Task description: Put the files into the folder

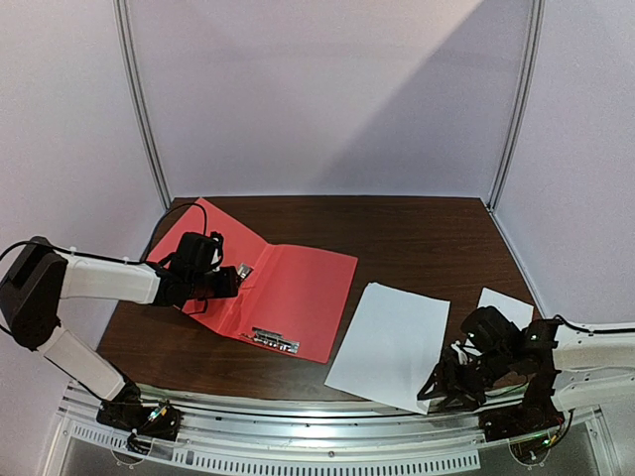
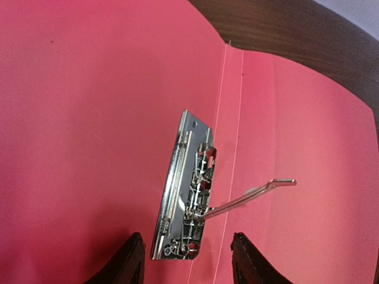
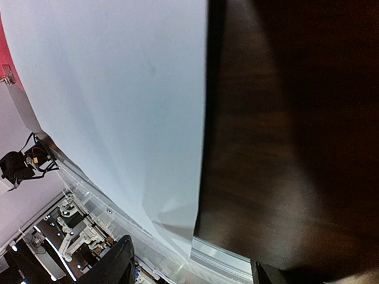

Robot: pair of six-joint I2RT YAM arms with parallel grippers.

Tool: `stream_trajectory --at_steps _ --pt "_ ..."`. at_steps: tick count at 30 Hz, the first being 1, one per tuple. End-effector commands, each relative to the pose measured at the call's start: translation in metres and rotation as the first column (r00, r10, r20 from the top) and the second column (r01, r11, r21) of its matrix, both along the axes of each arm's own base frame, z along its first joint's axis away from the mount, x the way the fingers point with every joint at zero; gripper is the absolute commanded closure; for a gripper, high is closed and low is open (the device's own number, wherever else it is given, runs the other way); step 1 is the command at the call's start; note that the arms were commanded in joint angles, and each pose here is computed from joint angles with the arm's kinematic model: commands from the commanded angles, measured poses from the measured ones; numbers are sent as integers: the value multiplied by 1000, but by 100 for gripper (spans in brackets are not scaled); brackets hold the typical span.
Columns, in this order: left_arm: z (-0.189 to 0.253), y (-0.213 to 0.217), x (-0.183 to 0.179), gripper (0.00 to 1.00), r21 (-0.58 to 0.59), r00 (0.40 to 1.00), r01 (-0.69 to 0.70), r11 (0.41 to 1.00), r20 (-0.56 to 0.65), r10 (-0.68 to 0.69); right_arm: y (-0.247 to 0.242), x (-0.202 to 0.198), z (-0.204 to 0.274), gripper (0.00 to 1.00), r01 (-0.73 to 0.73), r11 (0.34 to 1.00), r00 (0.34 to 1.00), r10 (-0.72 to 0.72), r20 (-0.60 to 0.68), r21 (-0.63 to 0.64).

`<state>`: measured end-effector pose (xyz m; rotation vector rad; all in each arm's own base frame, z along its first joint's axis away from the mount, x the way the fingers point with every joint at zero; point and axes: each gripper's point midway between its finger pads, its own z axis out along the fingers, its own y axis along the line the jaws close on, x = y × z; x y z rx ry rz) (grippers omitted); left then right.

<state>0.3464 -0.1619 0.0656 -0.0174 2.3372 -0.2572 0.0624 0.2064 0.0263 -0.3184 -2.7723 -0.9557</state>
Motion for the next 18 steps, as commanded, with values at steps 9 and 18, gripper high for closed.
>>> stream_trajectory --at_steps 9,18 --pt "2 0 -4 50 -2 1000 2 1000 5 -2 11 17 -2 59 31 999 997 -32 66 16" --pt "1 -1 -4 50 -7 1000 7 1000 4 -7 20 27 8 81 27 998 993 -33 117 53"
